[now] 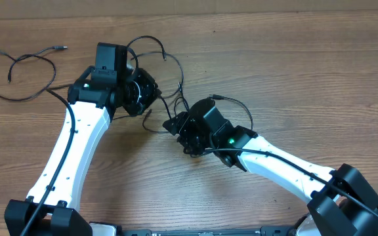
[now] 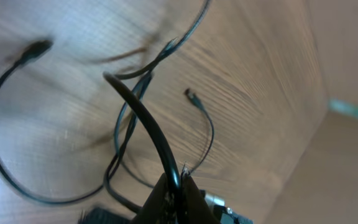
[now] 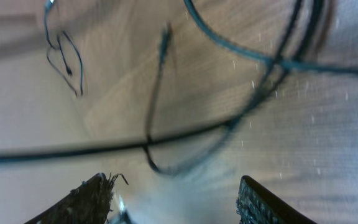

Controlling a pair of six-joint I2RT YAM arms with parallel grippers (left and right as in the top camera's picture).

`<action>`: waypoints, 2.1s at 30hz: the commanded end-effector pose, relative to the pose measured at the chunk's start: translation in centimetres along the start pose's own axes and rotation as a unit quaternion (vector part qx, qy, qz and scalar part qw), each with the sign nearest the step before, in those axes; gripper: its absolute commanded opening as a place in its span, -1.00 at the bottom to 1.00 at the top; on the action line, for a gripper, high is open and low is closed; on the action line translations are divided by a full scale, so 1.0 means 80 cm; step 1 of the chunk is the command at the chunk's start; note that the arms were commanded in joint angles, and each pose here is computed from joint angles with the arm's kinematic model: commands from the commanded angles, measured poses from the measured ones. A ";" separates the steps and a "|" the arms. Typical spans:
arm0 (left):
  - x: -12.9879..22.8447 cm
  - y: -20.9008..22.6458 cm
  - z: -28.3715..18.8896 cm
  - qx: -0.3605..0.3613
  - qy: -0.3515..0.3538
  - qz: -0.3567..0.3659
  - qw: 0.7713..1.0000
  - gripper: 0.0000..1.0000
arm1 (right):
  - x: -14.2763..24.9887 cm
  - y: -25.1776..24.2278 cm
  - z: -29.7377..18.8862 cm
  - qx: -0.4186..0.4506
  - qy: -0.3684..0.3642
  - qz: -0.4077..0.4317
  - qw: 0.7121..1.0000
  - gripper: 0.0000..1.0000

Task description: Untangle cables

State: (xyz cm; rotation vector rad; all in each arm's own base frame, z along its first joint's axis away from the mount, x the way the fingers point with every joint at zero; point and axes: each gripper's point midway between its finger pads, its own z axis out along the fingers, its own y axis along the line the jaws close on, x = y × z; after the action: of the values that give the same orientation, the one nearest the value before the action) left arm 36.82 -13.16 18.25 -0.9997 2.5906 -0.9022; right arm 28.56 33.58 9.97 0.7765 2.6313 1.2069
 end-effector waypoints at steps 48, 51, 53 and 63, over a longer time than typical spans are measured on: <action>-0.019 -0.003 -0.012 -0.090 -0.099 0.341 0.930 -0.91 | -0.040 0.051 -0.120 -0.101 0.027 -0.117 0.988 -0.93; -0.010 -0.007 -0.008 -0.089 -0.092 0.369 0.921 -0.91 | -0.055 0.058 -0.126 -0.113 0.017 -0.067 0.991 -0.93; -0.004 -0.009 -0.006 -0.090 -0.086 0.390 0.913 -0.91 | -0.067 0.057 -0.129 -0.115 0.011 -0.026 0.993 -0.93; 0.007 0.007 0.008 -0.100 -0.068 0.400 0.909 -0.91 | -0.106 0.067 -0.154 -0.156 0.011 0.056 0.986 -0.93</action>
State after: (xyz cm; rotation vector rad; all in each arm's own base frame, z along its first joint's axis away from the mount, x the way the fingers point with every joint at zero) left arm 36.71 -13.80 17.10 -0.0139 2.6344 -0.3580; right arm 33.86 24.26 20.76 0.8075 2.3693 1.5588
